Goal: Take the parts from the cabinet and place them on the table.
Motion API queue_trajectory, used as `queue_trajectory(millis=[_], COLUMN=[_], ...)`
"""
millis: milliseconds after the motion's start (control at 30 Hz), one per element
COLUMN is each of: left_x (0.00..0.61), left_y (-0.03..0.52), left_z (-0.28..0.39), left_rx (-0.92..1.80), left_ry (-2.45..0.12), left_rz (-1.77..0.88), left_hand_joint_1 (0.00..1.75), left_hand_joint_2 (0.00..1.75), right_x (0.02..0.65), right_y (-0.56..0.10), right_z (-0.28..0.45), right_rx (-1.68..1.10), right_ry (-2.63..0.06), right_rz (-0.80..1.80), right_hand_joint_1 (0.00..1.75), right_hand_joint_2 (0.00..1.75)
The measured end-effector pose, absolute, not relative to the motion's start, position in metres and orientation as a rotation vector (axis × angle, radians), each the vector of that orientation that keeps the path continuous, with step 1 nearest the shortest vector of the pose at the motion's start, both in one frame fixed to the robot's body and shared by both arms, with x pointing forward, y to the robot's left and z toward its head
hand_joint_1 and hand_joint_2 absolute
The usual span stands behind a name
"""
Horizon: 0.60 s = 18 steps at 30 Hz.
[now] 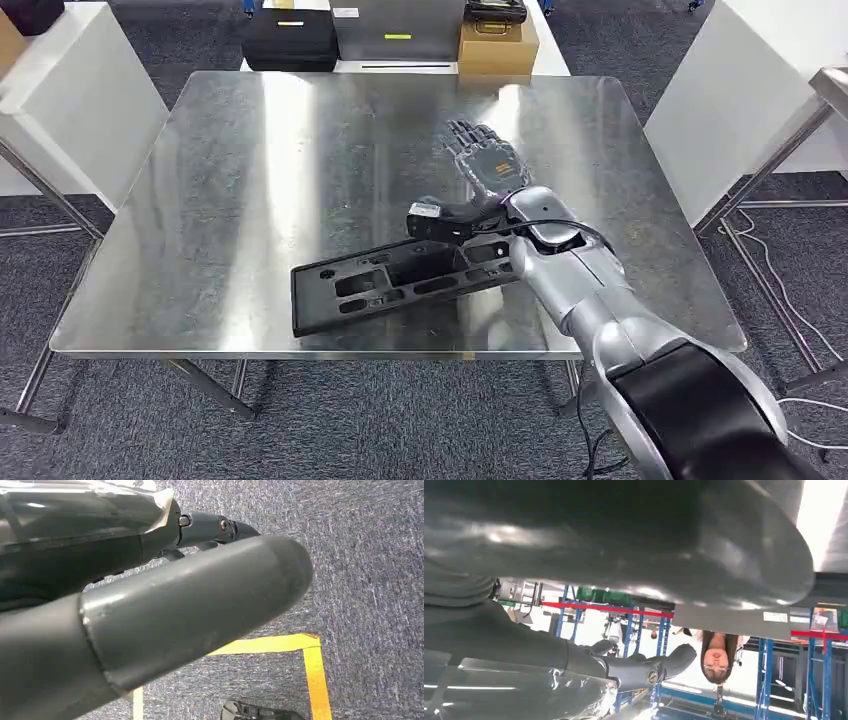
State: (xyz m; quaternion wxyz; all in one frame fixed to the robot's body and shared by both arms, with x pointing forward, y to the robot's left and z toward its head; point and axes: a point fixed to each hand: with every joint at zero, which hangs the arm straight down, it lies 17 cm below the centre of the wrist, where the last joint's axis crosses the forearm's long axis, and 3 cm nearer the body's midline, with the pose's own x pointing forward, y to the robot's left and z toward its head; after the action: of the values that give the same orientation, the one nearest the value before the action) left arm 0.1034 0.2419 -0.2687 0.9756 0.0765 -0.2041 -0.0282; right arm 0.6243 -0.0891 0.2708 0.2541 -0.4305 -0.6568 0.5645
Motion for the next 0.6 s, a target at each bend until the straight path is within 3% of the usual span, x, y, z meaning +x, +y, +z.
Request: queue_trajectory(millis=[600], left_x=[0.1035], left_y=[0.2412], left_z=[-0.2689], left_rx=[0.147], left_ry=[-0.409], left_rz=[-0.062], left_hand_joint_1=[0.0], left_hand_joint_2=[0.0], right_x=[0.6266], right_y=[-0.0969], right_z=[0.2714], right_rx=[-1.162], right_ry=[-1.783], right_rz=[1.498], right_hand_joint_1=[0.0], right_hand_joint_2=[0.0])
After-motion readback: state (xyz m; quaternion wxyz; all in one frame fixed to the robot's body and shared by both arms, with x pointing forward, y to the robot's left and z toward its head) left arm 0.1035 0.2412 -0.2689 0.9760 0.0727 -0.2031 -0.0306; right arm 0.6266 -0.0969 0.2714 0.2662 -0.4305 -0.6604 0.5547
